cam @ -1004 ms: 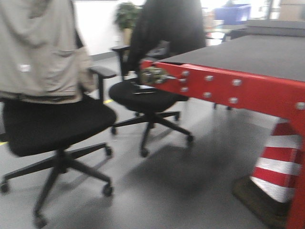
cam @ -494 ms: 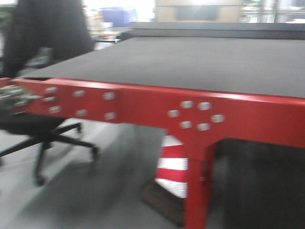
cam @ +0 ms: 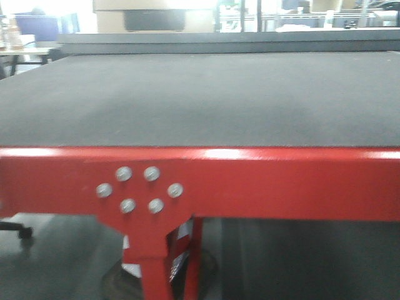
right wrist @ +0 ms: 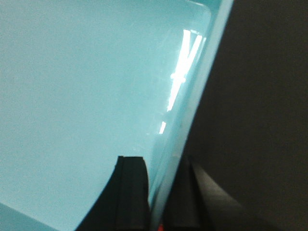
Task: Fetch blue bin and place on conveyor start
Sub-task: 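Hold the bin while the base drives up to the grey conveyor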
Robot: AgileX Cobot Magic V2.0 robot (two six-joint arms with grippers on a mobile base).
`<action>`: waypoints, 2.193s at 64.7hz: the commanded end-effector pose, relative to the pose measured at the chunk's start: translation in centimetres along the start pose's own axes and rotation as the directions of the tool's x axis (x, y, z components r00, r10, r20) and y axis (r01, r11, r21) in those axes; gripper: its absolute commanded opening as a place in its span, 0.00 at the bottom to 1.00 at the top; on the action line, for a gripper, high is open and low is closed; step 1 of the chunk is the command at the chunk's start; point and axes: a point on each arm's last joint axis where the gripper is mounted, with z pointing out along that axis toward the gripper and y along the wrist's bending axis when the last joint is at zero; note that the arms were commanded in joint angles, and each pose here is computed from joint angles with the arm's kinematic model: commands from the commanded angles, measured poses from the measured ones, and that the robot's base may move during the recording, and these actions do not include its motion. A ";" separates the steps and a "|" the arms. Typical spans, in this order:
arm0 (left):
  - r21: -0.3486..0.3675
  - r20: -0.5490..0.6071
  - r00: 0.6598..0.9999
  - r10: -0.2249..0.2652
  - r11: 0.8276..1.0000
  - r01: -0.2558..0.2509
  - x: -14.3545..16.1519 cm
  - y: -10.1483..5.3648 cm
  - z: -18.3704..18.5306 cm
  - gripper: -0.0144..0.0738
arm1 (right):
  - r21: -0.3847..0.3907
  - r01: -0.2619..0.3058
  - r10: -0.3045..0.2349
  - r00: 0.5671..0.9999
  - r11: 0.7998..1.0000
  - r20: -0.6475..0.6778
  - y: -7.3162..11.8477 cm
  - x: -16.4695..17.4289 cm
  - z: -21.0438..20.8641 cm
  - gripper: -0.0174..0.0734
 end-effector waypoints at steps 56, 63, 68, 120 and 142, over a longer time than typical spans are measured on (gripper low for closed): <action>-0.034 0.098 0.995 0.036 0.999 -0.033 -1.2 0.4 -1.0 0.04 | 0.066 0.065 -0.066 0.998 0.996 0.023 -0.7 -0.3 -0.8 0.02; -0.034 0.098 0.995 0.036 0.999 -0.033 -1.2 0.4 -1.0 0.04 | 0.066 0.065 -0.066 0.998 0.996 0.023 -0.7 -0.3 -0.8 0.02; -0.034 0.098 0.995 0.036 0.999 -0.033 -1.2 0.4 -1.0 0.04 | 0.066 0.065 -0.066 0.998 0.996 0.023 -0.7 -0.3 -0.8 0.02; -0.034 0.098 0.995 0.036 0.999 -0.033 -1.2 0.4 -1.0 0.04 | 0.066 0.065 -0.066 0.998 0.996 0.023 -0.7 -0.3 -0.8 0.02; -0.034 0.098 0.995 0.036 0.999 -0.033 -1.2 0.4 -1.0 0.04 | 0.066 0.065 -0.066 0.998 0.996 0.023 -0.7 -0.3 -0.8 0.02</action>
